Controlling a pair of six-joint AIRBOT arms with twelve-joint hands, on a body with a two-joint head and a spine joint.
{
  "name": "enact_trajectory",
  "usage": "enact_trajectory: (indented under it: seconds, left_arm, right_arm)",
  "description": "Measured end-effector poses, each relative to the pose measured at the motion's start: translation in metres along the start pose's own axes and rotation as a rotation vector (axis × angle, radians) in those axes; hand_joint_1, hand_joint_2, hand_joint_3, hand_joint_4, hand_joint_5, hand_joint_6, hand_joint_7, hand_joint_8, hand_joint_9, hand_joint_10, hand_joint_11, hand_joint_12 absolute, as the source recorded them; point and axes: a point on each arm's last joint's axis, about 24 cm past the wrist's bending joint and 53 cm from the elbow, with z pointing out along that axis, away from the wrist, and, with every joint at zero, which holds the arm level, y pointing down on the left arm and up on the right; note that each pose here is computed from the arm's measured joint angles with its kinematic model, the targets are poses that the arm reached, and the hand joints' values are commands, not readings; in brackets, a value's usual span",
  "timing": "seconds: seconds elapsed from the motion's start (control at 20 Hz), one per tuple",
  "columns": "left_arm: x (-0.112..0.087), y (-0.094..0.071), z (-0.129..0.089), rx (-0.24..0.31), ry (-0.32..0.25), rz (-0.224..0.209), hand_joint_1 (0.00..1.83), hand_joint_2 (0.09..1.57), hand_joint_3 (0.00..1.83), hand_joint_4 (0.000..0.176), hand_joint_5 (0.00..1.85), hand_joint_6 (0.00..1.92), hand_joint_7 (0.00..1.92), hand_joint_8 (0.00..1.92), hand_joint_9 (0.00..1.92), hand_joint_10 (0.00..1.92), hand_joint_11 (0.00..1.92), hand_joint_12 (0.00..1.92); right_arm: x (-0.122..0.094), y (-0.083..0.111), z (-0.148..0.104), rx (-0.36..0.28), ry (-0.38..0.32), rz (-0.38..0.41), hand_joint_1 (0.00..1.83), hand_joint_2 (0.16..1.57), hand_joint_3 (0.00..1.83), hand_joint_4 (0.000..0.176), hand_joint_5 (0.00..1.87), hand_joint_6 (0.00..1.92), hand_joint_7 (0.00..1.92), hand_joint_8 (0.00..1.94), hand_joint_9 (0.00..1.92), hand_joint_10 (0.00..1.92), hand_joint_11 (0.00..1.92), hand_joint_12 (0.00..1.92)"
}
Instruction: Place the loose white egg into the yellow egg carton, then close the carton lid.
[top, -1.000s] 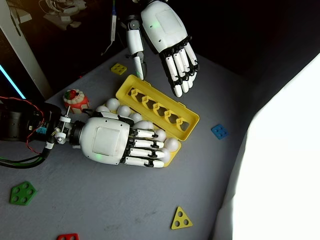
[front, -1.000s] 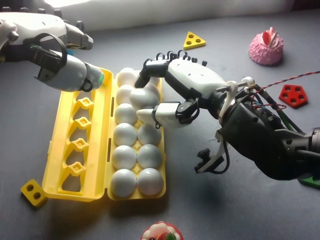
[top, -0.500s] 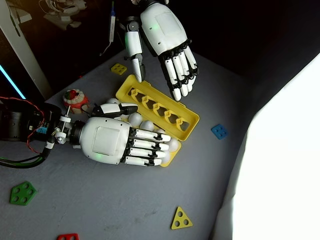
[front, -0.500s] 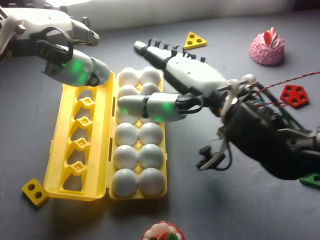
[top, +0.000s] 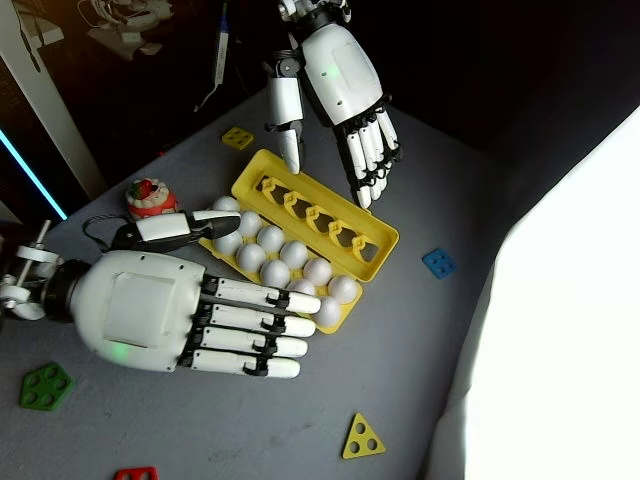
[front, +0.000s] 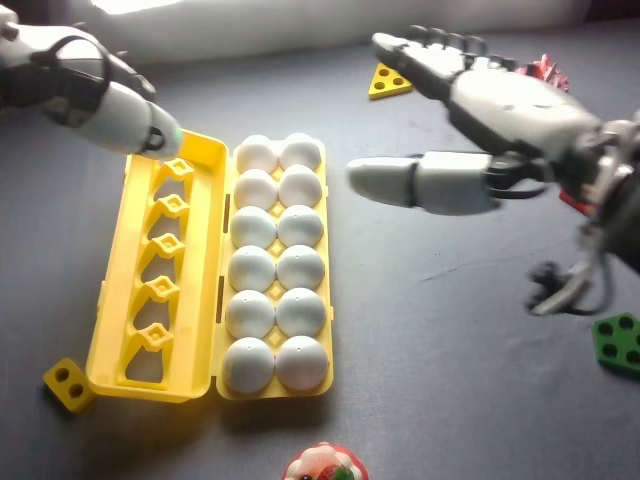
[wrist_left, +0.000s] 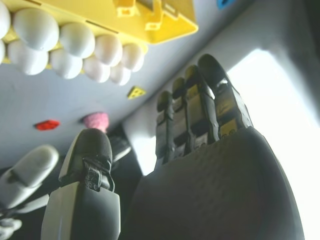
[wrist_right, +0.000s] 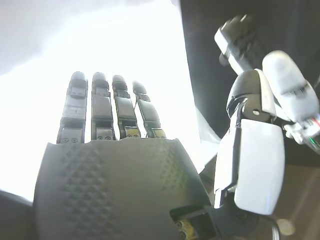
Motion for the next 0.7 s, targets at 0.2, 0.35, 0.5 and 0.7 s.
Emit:
enact_trajectory:
  seconds: [0.2,0.35,0.5,0.7]
  left_arm:
    - [-0.011,0.020,0.007,-0.060,-0.027,-0.130,0.52,1.28,0.00,0.000,0.44,0.04,0.50,0.03,0.50,0.06,0.00,1.20]
    - [-0.011,0.032,0.007,-0.106,-0.040,-0.218,0.52,1.28,0.00,0.000,0.52,0.05,0.61,0.05,0.59,0.11,0.00,1.35]
    - [-0.010,0.050,0.007,-0.167,-0.059,-0.297,0.53,1.28,0.00,0.000,0.60,0.03,0.68,0.05,0.51,0.36,0.00,1.40]
    - [-0.006,0.071,0.009,-0.221,-0.080,-0.371,0.56,1.27,0.00,0.000,0.62,0.02,0.68,0.04,0.36,0.73,0.01,1.39]
  right_arm:
    - [-0.035,-0.014,-0.019,0.046,-0.017,-0.134,0.37,1.01,0.02,0.000,0.03,0.01,0.00,0.00,0.05,0.01,0.00,0.00]
    - [-0.050,-0.020,-0.034,0.079,-0.005,-0.206,0.38,1.02,0.02,0.000,0.04,0.01,0.01,0.00,0.06,0.02,0.00,0.00]
    - [-0.055,-0.029,-0.048,0.102,0.028,-0.291,0.38,1.02,0.01,0.000,0.06,0.02,0.05,0.02,0.07,0.02,0.00,0.00]
    - [-0.061,-0.025,-0.058,0.087,0.001,-0.444,0.39,1.02,0.01,0.000,0.06,0.01,0.11,0.03,0.08,0.02,0.01,0.01]
